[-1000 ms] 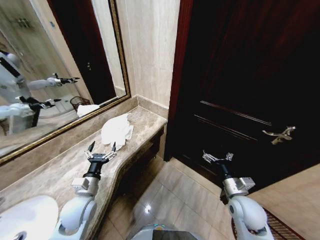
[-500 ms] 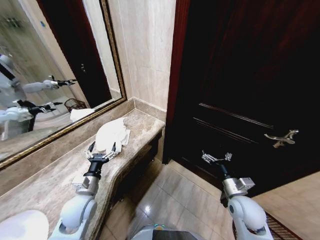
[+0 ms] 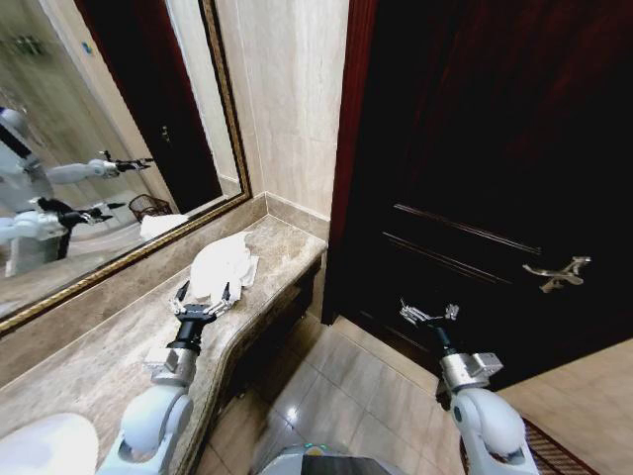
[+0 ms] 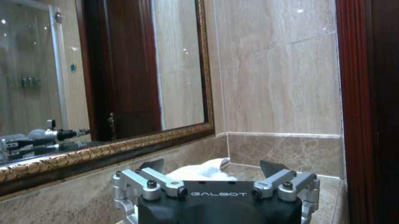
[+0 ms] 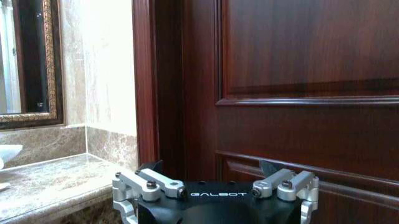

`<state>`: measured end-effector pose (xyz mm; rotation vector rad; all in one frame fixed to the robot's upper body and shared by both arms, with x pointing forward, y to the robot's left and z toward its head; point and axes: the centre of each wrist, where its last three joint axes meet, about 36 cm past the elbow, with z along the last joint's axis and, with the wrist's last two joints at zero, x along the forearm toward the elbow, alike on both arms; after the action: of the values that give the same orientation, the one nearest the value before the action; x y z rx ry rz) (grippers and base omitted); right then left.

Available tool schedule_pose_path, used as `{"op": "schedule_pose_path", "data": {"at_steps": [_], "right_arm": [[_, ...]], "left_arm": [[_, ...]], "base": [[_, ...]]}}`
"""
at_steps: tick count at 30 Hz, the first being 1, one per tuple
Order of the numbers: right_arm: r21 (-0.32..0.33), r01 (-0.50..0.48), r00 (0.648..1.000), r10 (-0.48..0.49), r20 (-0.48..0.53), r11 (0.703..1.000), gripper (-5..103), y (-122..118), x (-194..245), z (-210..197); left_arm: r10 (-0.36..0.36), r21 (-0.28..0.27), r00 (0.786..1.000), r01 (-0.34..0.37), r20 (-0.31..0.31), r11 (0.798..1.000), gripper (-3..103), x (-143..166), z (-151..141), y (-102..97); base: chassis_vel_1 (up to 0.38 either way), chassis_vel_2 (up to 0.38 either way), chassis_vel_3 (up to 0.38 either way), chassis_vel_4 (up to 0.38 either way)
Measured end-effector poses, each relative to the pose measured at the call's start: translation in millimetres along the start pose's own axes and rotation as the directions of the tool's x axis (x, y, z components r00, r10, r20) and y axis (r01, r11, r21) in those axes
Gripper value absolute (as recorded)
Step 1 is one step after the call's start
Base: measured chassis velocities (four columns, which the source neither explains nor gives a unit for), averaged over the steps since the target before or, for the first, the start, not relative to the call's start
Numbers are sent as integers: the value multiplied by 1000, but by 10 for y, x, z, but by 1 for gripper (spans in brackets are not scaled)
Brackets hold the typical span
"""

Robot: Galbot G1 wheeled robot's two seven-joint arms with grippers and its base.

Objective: Discard the used towel into the hamper.

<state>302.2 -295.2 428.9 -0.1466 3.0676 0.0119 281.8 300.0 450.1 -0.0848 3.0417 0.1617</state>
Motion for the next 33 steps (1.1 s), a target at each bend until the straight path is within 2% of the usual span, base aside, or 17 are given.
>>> {"op": "schedule_pose_path", "data": {"at_steps": [2, 11, 22, 33], "right_arm": [[-3, 0, 1000, 0, 2, 1000, 100, -2, -6, -2], [-4, 6, 1000, -6, 2, 1000, 100, -8, -13, -7], [6, 43, 999, -43, 5, 999, 100, -25, -30, 18], [4, 53, 999, -53, 2, 999, 100, -20, -79, 57]], "left_arm": [[0, -19, 1000, 0, 1, 1000, 100, -10, 13, -2], [-3, -32, 1000, 3, -3, 999, 100, -86, 0, 1], [-41, -53, 998, 38, -57, 998, 100, -254, -55, 25], [-70, -28, 992, 68, -101, 997, 100, -483, -98, 57]], "base": [[0, 0, 0, 0], [0, 0, 0, 0], [0, 0, 0, 0], [0, 0, 0, 0]]}}
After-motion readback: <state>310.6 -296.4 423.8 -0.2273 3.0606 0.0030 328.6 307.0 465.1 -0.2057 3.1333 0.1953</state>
